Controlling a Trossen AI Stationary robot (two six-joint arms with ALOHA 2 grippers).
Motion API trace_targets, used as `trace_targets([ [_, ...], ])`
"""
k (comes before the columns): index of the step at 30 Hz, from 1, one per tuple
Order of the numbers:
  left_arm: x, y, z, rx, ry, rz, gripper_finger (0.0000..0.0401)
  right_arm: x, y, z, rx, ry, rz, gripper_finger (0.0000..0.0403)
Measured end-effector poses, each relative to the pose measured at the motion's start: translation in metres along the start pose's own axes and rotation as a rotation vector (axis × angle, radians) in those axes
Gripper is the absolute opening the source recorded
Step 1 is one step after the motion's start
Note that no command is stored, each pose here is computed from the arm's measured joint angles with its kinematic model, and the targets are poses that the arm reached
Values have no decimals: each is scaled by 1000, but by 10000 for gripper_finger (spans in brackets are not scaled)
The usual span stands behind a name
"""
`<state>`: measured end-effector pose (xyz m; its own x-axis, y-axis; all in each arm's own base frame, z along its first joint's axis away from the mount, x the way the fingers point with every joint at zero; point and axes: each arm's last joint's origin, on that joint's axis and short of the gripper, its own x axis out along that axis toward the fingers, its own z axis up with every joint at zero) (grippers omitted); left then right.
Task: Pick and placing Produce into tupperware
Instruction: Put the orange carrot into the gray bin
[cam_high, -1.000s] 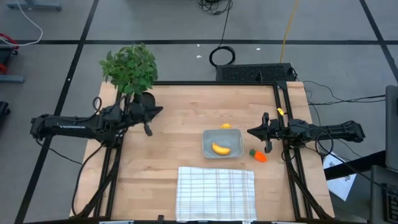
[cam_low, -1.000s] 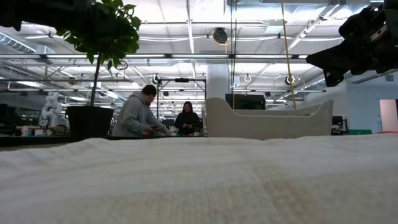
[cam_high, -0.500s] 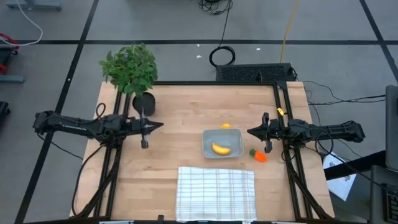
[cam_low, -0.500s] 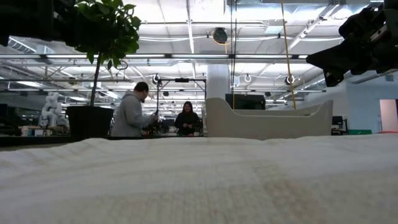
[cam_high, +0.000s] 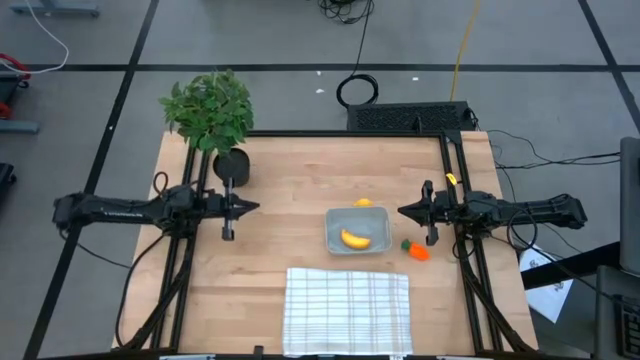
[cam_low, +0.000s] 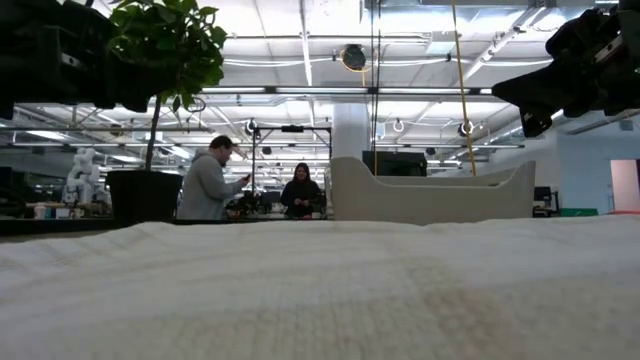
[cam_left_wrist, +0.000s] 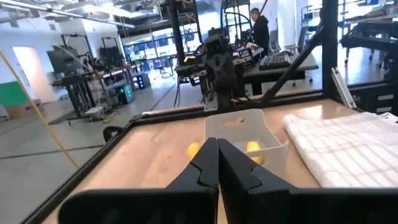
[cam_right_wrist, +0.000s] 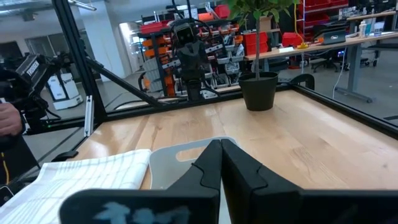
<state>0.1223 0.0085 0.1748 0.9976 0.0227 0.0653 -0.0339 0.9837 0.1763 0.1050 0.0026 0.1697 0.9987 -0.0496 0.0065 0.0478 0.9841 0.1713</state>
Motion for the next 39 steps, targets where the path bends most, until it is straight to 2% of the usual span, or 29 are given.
trace_targets([
  [9, 0, 4, 1, 1, -2, 59, 1, 0, 0, 0, -1, 3, 0, 0],
  [19, 0, 4, 1, 2, -2, 65, 18, 0, 0, 0, -1, 2, 0, 0],
  [31, 0, 4, 1, 0, -3, 66, 2, 0, 0, 2, 1, -15, 7, 0],
  [39, 0, 4, 1, 0, -3, 66, 24, 0, 2, 3, 4, -20, 62, 0],
])
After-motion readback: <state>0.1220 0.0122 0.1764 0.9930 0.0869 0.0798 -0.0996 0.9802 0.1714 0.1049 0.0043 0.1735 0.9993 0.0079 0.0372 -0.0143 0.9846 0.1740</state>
